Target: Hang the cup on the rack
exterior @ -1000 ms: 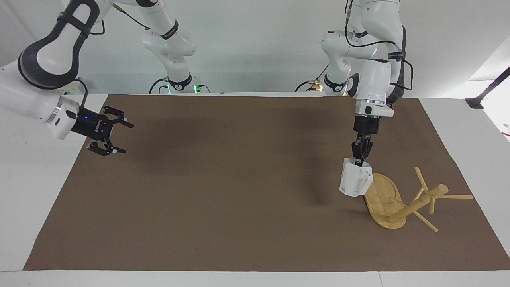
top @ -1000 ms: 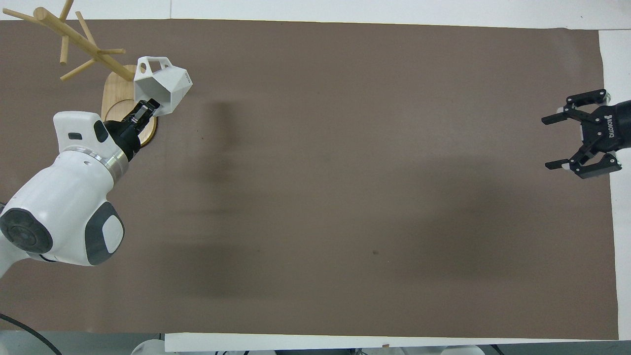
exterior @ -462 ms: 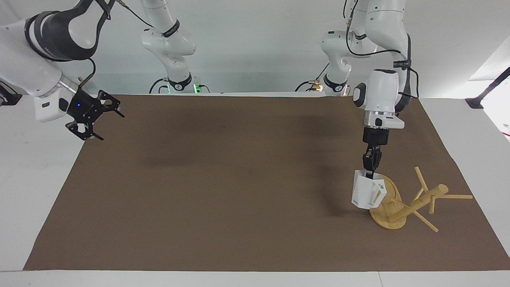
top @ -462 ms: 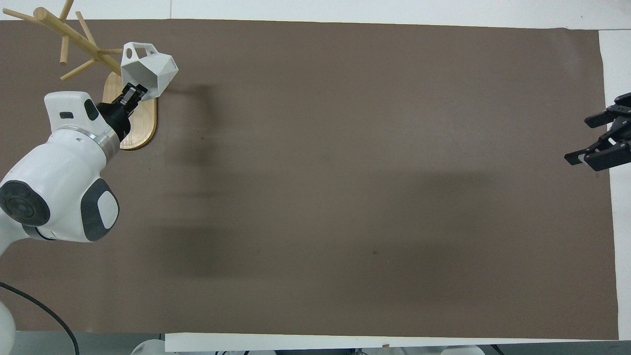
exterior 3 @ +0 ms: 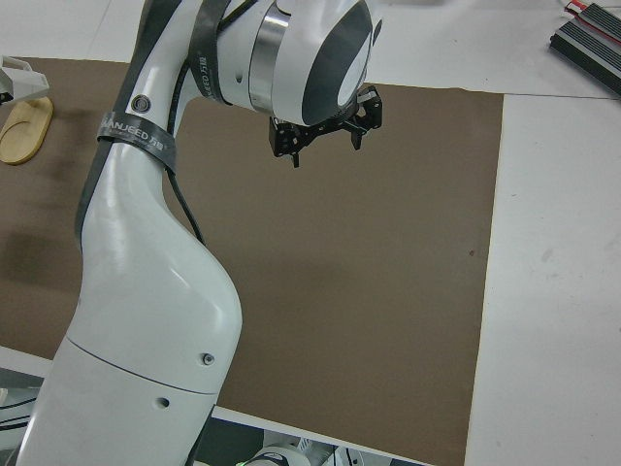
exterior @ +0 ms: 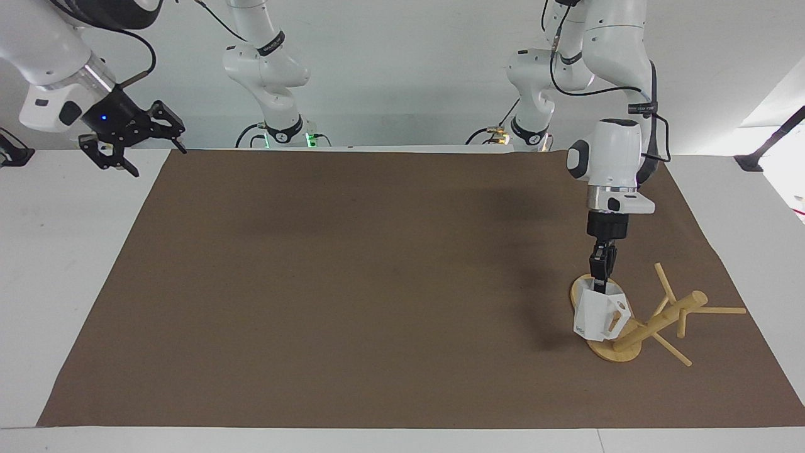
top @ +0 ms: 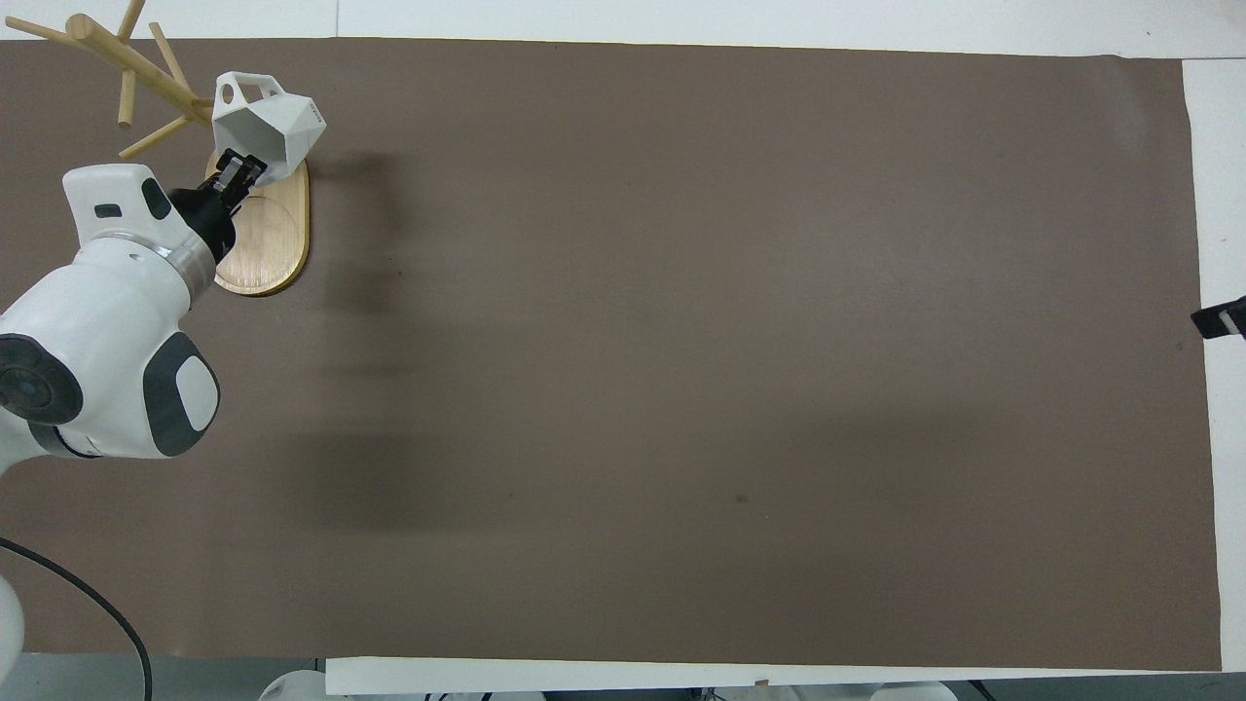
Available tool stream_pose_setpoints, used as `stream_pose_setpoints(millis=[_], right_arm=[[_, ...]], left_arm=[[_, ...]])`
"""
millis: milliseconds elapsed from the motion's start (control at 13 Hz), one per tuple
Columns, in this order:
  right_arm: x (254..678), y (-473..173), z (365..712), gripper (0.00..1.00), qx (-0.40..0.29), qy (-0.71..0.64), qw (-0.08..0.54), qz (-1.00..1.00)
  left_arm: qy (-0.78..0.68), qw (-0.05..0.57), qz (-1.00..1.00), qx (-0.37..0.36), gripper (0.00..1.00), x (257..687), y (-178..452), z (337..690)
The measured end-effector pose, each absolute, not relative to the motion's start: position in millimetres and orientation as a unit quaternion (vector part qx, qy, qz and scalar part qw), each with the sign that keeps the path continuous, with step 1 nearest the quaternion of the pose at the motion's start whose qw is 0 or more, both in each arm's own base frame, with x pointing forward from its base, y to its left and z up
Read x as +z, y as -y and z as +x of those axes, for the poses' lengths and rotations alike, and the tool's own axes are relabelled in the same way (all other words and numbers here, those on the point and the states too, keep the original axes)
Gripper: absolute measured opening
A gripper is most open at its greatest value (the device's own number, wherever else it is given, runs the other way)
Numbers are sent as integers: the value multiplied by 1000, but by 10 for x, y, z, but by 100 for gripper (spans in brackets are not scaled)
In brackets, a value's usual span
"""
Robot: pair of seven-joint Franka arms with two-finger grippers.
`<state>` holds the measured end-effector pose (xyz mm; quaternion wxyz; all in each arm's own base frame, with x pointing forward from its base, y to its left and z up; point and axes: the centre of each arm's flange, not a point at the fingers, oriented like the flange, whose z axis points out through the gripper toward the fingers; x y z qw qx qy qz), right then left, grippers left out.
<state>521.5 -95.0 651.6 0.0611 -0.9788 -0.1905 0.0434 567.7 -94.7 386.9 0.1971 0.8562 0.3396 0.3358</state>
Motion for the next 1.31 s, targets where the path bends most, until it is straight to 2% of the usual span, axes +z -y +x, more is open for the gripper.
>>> stream_pose_setpoints(millis=[462, 538, 692, 846, 1077, 1308], right_arm=[[6480, 650, 5175, 100, 89, 62, 25, -994], [6471, 661, 5168, 100, 92, 35, 23, -995], [6457, 638, 5170, 100, 94, -2, 19, -995], [6444, 571, 5178, 100, 96, -6, 18, -995], [6420, 484, 5186, 100, 98, -1, 17, -995], [6384, 520, 5182, 100, 102, -5, 17, -995]], left_arm=[[-355, 186, 853, 333, 4, 3763, 754, 5741], [-356, 187, 852, 335, 9, 3782, 742, 5757], [-361, 185, 852, 331, 34, 3834, 712, 5807], [-373, 157, 869, 285, 63, 3854, 672, 5874], [-380, 102, 900, 188, 99, 4325, 652, 5950], [-335, 47, 936, 102, 100, 4883, 502, 5858]])
